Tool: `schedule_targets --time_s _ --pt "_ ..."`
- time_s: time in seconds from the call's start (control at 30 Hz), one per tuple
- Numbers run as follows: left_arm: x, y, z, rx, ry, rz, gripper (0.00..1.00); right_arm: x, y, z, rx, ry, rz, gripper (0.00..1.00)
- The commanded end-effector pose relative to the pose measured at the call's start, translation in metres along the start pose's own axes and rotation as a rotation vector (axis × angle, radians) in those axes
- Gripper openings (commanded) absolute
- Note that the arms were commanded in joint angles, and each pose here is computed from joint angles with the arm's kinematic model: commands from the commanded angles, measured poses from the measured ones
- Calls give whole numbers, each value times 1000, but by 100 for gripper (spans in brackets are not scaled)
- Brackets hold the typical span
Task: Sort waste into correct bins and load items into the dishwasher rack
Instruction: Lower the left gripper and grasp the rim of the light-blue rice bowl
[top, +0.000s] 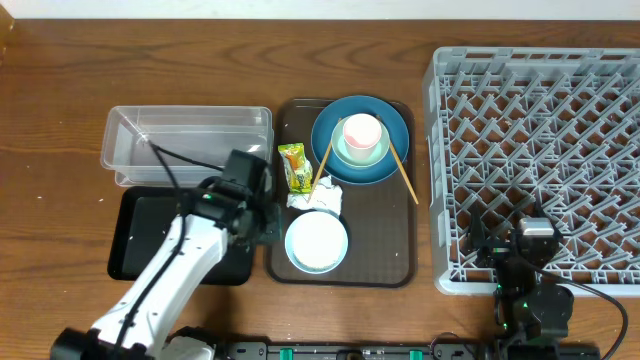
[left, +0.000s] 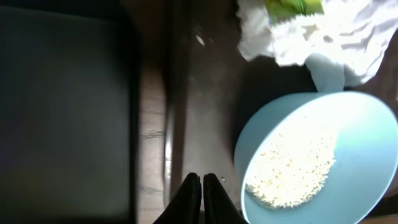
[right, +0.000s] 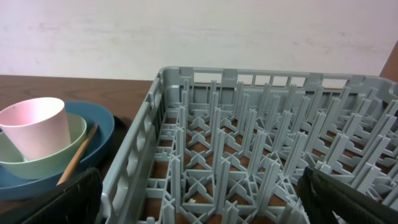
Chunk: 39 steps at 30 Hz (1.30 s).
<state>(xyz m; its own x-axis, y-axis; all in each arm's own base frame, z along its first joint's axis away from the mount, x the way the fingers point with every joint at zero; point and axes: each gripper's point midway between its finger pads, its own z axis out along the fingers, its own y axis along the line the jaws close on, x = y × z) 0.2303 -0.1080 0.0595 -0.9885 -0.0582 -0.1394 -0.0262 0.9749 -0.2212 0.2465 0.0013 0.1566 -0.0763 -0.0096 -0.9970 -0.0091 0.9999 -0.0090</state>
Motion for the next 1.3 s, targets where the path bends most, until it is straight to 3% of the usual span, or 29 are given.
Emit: schedule_targets --time_s 0.0,0.2,0.33,0.5,0.63,0.73,0.87,1.03,1.27 --pt "5 2 5 -45 8 21 7 1 3 0 -13 2 12 99" --pt "6 -12 -7 -38 -48 81 7 1 3 0 -13 2 12 99" --pt "5 -5 -16 -139 -114 97 7 1 3 0 -13 2 12 99" --pt "21 -44 -19 -10 -102 125 8 1 3 0 -13 2 12 99" --pt "39 -83 -17 85 -90 189 17 1 3 0 -13 2 12 99" --pt "48 -113 -19 152 -120 282 37 1 3 0 -13 2 12 99" --pt "54 -145 -23 220 -174 361 48 1 3 0 -13 2 12 99" --pt "49 -143 -16 135 -246 341 55 1 3 0 -13 2 12 99" --pt "48 -144 4 100 -223 346 55 1 3 0 -13 2 12 99"
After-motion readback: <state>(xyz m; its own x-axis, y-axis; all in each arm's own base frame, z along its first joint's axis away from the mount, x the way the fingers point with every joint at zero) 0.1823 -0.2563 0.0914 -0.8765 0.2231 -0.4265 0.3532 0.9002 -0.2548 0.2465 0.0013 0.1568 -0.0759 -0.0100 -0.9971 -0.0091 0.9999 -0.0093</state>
